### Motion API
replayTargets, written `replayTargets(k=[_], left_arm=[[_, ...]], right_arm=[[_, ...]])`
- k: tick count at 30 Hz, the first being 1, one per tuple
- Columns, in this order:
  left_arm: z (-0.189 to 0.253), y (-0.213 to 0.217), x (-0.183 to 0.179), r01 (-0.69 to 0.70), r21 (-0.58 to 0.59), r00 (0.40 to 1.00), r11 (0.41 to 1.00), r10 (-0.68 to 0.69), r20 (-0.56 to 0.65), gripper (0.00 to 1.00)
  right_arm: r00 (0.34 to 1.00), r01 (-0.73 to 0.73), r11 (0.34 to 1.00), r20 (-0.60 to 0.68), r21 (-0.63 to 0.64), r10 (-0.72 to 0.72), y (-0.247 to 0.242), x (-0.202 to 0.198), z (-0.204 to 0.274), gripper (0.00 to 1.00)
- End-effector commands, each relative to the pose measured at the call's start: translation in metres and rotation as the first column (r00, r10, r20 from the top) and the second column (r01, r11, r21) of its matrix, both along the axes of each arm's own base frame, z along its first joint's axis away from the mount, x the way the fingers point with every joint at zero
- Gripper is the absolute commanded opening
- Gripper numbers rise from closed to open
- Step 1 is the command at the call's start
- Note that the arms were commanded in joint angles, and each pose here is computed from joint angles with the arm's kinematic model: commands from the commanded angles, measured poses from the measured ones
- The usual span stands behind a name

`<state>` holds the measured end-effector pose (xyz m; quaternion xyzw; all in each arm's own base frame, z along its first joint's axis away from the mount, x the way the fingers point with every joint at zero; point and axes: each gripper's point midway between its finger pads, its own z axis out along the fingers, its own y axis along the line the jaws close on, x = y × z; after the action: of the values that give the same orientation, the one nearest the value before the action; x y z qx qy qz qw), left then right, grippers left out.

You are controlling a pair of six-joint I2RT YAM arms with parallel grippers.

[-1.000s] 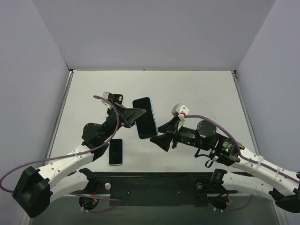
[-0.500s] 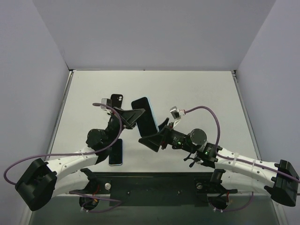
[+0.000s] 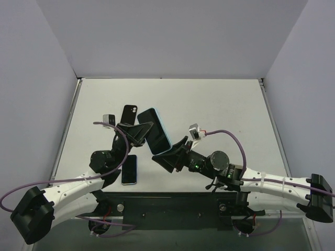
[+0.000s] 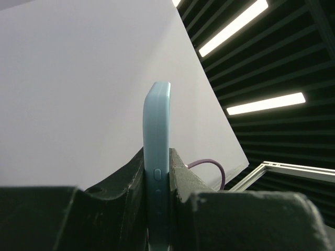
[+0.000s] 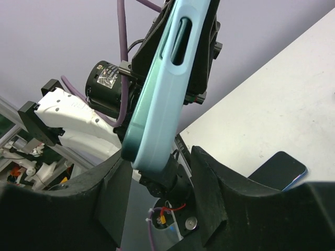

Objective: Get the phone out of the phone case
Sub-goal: Remove the phone case from the phone.

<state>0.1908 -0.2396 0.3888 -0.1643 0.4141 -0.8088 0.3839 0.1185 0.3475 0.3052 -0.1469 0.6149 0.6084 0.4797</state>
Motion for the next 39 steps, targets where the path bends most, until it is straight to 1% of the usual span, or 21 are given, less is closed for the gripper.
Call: replayTargets(k=[1, 5, 10, 15, 17, 19, 21, 23, 24, 25, 26, 27, 29, 31, 32, 33, 34, 35, 36, 37, 39], left_arm=[[0.036, 0.020, -0.019, -0.002, -0.120, 0.995, 0.993, 0.013, 0.096, 0.00], [0.037, 0.022, -0.020, -0.003, -0.126, 0.995, 0.992, 0.016, 0.096, 0.00], [0.041, 0.022, -0.023, 0.008, -0.133, 0.994, 0.991, 0.007, 0.109, 0.00], [0.038, 0.021, -0.022, 0.006, -0.129, 0.995, 0.992, 0.007, 0.101, 0.00], [0.038, 0.021, -0.023, 0.009, -0.130, 0.995, 0.992, 0.004, 0.101, 0.00], [0.038, 0.019, -0.023, 0.021, -0.131, 0.995, 0.991, -0.008, 0.099, 0.00], [0.039, 0.018, -0.023, 0.034, -0.135, 0.995, 0.990, -0.020, 0.102, 0.00], [0.040, 0.018, -0.024, 0.049, -0.150, 0.995, 0.987, -0.035, 0.094, 0.00], [0.040, 0.018, -0.024, 0.061, -0.159, 0.995, 0.985, -0.048, 0.086, 0.00], [0.041, 0.019, -0.024, 0.065, -0.168, 0.995, 0.984, -0.052, 0.081, 0.00], [0.043, 0.019, -0.025, 0.082, -0.180, 0.995, 0.980, -0.070, 0.071, 0.00], [0.043, 0.018, -0.024, 0.091, -0.179, 0.995, 0.980, -0.081, 0.063, 0.00], [0.041, 0.014, -0.019, 0.130, -0.177, 0.991, 0.976, -0.129, 0.021, 0.00], [0.045, 0.009, -0.020, 0.221, -0.195, 0.974, 0.956, -0.226, -0.005, 0.00], [0.050, 0.011, -0.023, 0.273, -0.237, 0.959, 0.932, -0.283, -0.007, 0.00], [0.058, 0.010, -0.030, 0.320, -0.245, 0.946, 0.915, -0.324, 0.024, 0.00], [0.067, 0.012, -0.036, 0.377, -0.279, 0.924, 0.883, -0.379, 0.047, 0.00], [0.081, 0.010, -0.050, 0.446, -0.251, 0.895, 0.859, -0.433, 0.110, 0.00], [0.089, 0.010, -0.057, 0.493, -0.246, 0.870, 0.835, -0.469, 0.150, 0.00], [0.101, 0.009, -0.074, 0.552, -0.192, 0.830, 0.811, -0.513, 0.219, 0.00], [0.112, 0.009, -0.097, 0.602, -0.115, 0.779, 0.791, -0.548, 0.304, 0.00]], right_arm=[[0.996, 0.070, 0.996, 0.057, 0.056, -0.073, 0.003, 0.011, 0.031, 0.43], [0.995, 0.078, 0.995, 0.060, 0.063, -0.082, 0.006, 0.011, 0.034, 0.43], [0.994, 0.096, 0.994, 0.056, 0.051, -0.099, 0.007, 0.015, 0.032, 0.38], [0.996, 0.074, 0.993, 0.048, 0.087, -0.078, 0.008, 0.012, 0.041, 0.39], [0.997, 0.076, 0.992, 0.025, 0.102, -0.079, 0.009, 0.013, 0.044, 0.37], [0.996, 0.081, 0.992, 0.017, 0.098, -0.083, 0.010, 0.015, 0.045, 0.32], [0.996, 0.086, 0.992, 0.021, 0.092, -0.089, 0.011, 0.017, 0.044, 0.24], [0.995, 0.096, 0.993, 0.022, 0.069, -0.098, 0.011, 0.021, 0.039, 0.14], [0.995, 0.091, 0.994, 0.024, 0.056, -0.092, 0.012, 0.022, 0.033, 0.06], [0.995, 0.093, 0.995, 0.037, 0.043, -0.094, 0.012, 0.023, 0.031, 0.03], [0.994, 0.097, 0.995, 0.054, 0.009, -0.097, 0.012, 0.026, 0.021, 0.00], [0.993, 0.091, 0.996, 0.072, -0.007, -0.090, 0.012, 0.026, 0.018, 0.00], [0.984, 0.050, 0.992, 0.174, -0.112, -0.030, 0.016, 0.019, 0.001, 0.00], [0.953, 0.048, 0.963, 0.300, -0.264, 0.035, 0.016, 0.017, -0.019, 0.00], [0.927, 0.081, 0.925, 0.368, -0.372, 0.067, 0.012, 0.020, -0.034, 0.00], [0.910, 0.096, 0.900, 0.403, -0.424, 0.093, 0.009, 0.023, -0.042, 0.00], [0.889, 0.122, 0.856, 0.440, -0.501, 0.130, 0.004, 0.028, -0.055, 0.00], [0.876, 0.111, 0.842, 0.453, -0.528, 0.168, 0.002, 0.031, -0.060, 0.00], [0.877, 0.095, 0.840, 0.444, -0.534, 0.183, 0.001, 0.034, -0.058, 0.00], [0.881, 0.062, 0.850, 0.428, -0.524, 0.200, 0.001, 0.040, -0.055, 0.00], [0.880, 0.056, 0.869, 0.436, -0.491, 0.190, 0.003, 0.044, -0.046, 0.00]])
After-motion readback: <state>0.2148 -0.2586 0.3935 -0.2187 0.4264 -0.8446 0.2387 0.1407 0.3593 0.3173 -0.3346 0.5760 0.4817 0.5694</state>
